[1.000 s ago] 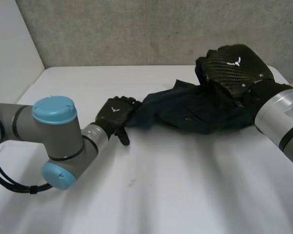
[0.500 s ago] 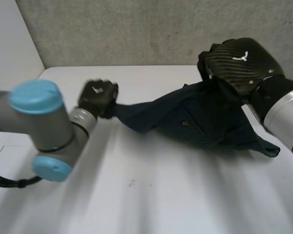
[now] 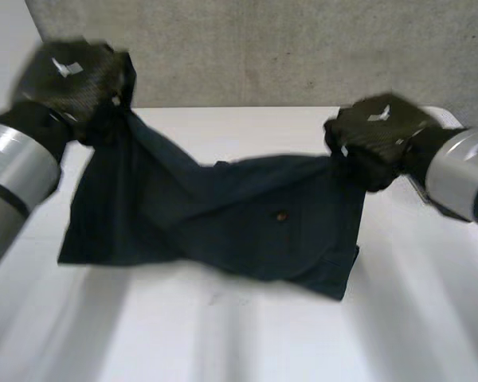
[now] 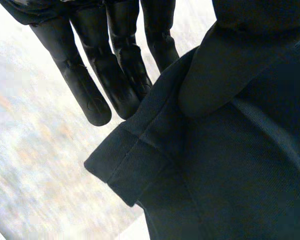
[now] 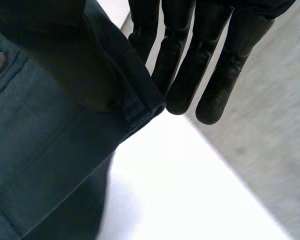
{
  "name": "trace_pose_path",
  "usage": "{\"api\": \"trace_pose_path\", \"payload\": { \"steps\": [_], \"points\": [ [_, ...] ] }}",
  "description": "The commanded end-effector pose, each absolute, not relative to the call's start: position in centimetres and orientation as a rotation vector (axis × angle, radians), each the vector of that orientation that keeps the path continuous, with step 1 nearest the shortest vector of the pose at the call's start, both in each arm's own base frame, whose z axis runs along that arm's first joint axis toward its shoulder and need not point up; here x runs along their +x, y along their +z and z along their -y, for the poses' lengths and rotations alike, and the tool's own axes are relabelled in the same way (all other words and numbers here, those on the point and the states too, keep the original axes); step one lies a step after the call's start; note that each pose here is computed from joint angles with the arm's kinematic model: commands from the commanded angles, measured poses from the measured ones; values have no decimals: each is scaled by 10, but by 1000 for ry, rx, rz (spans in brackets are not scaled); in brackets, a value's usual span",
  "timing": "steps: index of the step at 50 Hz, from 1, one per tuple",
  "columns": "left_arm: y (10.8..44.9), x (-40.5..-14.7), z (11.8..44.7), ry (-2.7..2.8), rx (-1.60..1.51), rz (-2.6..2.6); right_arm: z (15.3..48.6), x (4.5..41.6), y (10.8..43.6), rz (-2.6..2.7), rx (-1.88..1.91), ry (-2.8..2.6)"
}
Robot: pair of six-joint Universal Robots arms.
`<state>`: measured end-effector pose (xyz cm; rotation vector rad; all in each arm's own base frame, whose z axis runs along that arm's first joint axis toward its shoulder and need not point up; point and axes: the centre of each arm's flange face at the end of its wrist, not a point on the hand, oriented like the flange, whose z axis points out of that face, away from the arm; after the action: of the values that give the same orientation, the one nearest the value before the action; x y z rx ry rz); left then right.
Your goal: Fold the laundry.
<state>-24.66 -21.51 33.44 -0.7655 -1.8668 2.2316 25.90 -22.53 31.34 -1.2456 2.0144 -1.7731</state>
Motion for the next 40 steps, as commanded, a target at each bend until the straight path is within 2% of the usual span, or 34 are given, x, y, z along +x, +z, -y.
{"api": "trace_pose_path", "payload": {
  "steps": [1,9,24,32,35,38,40],
  "points": [
    [269,-262,239,2044,-964,2087,250,270,255,-2207,-1215,-1405],
    [246,-263,240,1964,-998,2150,254,273,226,-2281,-1137,-1155],
    [245,-260,232,1959,-1006,2151,264,285,208,-2308,-1003,-1027],
    [236,-258,233,1937,-1012,2167,268,287,188,-2327,-1003,-970],
    [232,-262,244,1966,-1006,2148,279,291,190,-2306,-1016,-1044],
    [229,-270,265,2042,-993,2099,299,297,210,-2240,-1021,-1218],
    [241,-279,286,2166,-967,2004,319,302,240,-2153,-1013,-1453]
  ]
}}
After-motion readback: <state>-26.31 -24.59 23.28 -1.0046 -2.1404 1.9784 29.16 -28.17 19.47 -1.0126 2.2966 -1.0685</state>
